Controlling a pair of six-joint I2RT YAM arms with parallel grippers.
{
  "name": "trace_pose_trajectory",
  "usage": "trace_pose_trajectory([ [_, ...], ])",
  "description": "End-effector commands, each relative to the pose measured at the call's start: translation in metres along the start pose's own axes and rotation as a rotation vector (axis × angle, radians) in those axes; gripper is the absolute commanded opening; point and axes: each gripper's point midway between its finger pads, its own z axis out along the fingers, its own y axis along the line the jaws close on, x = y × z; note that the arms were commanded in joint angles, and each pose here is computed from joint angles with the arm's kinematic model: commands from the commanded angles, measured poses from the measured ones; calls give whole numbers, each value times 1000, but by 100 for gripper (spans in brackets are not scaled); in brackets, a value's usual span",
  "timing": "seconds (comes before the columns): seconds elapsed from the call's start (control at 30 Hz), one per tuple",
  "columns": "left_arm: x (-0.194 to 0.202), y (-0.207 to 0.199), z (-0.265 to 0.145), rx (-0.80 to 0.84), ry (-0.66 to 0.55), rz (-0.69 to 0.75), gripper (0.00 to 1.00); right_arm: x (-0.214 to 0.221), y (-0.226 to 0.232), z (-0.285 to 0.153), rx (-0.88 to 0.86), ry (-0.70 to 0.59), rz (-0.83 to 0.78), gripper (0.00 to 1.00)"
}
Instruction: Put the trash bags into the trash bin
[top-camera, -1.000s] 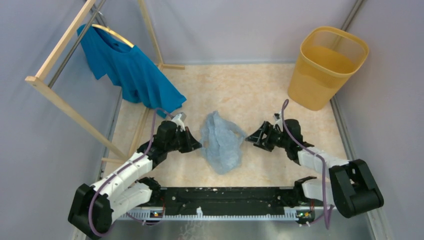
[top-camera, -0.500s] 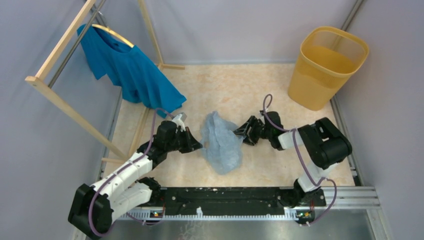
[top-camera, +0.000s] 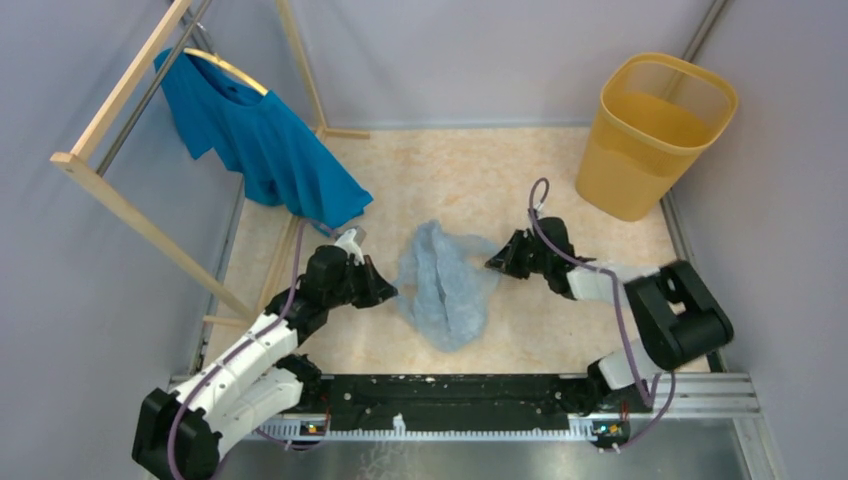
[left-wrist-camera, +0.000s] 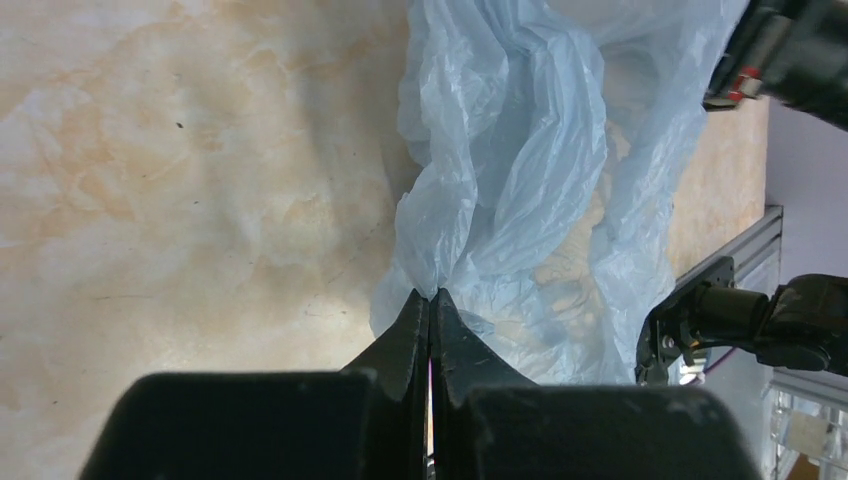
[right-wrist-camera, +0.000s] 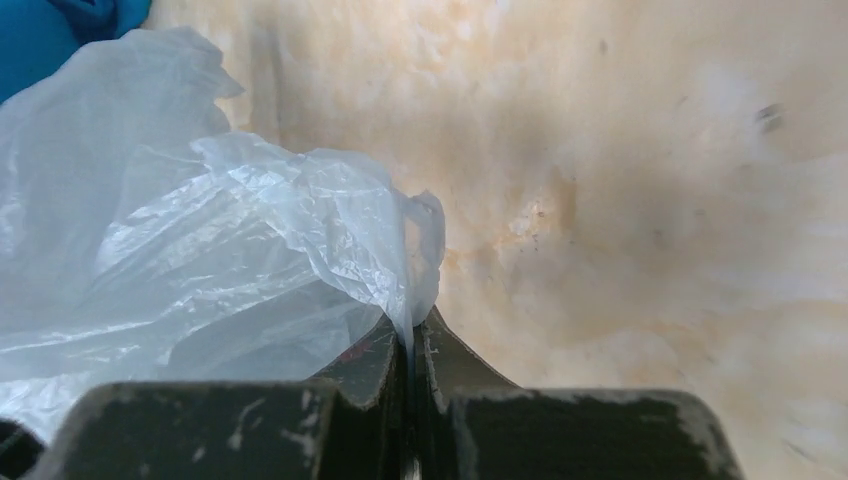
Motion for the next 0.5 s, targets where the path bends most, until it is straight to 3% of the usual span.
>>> trace_pose_trajectory([
  [0.0,-16,3,-9,-47,-69,36,0,-44,0,-45,135,-190,-285,0],
  [0.2,-26,-6,-3,-20,-78,47,0,-30,-26,-66,247,-139,-353,0],
  [0.3,-49,-28,-1,16,-98,64,0,-46,-18,-70,280,-143,-362,0],
  [0.37,-81,-57,-7,62,-141,110,0,-76,4,-78,287,-167,-373,0],
  [0.47,-155,-132,-44,174,-276,246,0,-135,87,-117,181,-249,-427,0],
])
